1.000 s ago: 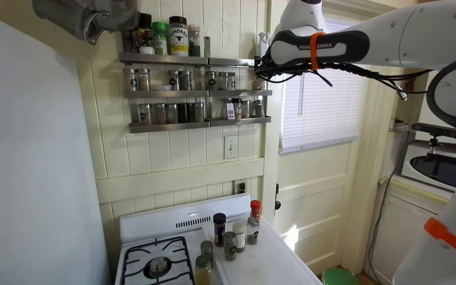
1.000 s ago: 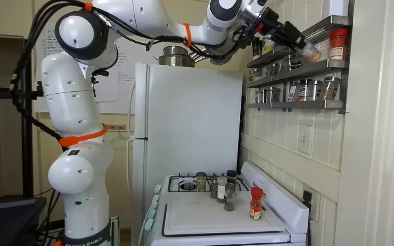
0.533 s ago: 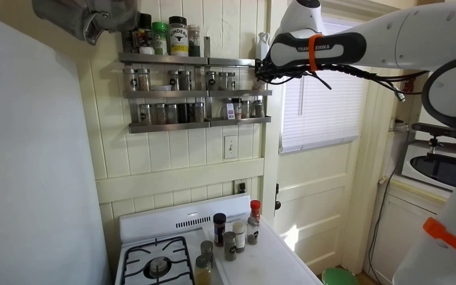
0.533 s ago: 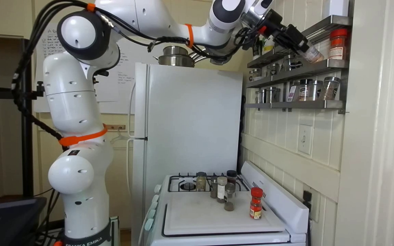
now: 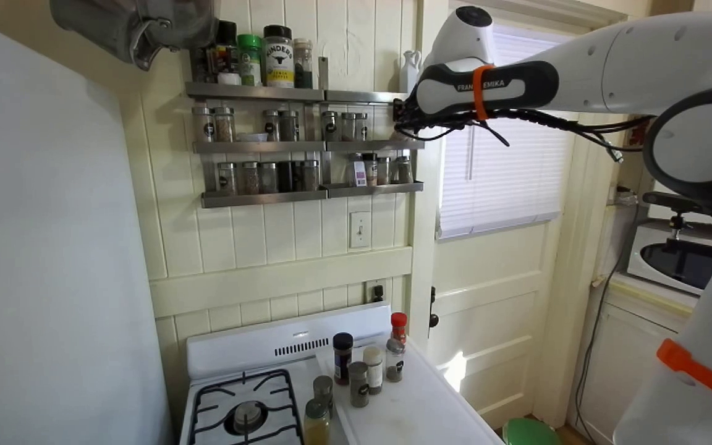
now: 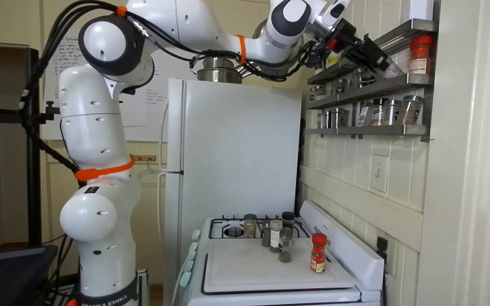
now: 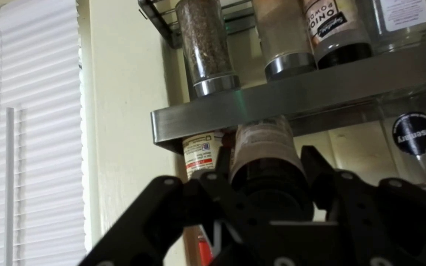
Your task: Put the jar on the shelf
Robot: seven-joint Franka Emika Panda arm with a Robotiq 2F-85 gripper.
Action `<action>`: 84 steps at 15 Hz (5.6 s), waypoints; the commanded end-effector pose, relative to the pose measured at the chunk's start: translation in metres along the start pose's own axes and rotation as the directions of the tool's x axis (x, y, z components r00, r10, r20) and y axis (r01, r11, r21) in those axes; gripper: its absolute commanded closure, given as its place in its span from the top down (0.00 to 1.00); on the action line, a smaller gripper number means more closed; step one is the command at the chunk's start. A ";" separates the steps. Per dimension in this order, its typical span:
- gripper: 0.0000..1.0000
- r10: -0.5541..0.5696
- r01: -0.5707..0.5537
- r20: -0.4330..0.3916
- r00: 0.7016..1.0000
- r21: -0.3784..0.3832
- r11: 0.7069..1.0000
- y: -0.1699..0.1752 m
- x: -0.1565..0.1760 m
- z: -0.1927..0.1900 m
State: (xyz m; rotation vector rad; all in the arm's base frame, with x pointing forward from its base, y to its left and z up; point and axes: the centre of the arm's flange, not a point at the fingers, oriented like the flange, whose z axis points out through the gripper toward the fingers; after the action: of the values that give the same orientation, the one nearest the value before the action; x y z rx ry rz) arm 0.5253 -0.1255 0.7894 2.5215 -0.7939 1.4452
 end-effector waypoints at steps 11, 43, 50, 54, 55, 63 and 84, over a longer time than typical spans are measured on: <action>0.25 0.004 -0.004 -0.022 1.000 0.028 1.000 0.006 -0.023 0.016; 1.00 -0.171 0.187 -0.360 0.917 0.010 0.982 0.008 -0.059 -0.064; 1.00 -0.300 0.338 -0.463 0.834 0.000 0.941 0.004 -0.113 -0.042; 1.00 -0.317 0.365 -0.538 0.781 -0.018 0.931 0.025 -0.139 -0.029; 1.00 -0.318 0.368 -0.561 0.765 -0.024 0.929 0.032 -0.140 -0.026; 1.00 -0.316 0.375 -0.595 0.739 -0.027 0.927 0.061 -0.101 -0.047; 1.00 -0.143 0.367 -0.771 0.621 0.125 0.922 0.065 -0.156 0.059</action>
State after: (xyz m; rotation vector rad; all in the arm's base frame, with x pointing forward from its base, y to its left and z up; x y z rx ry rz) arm 0.4575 -0.1354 0.6348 1.8055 -0.0952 2.2778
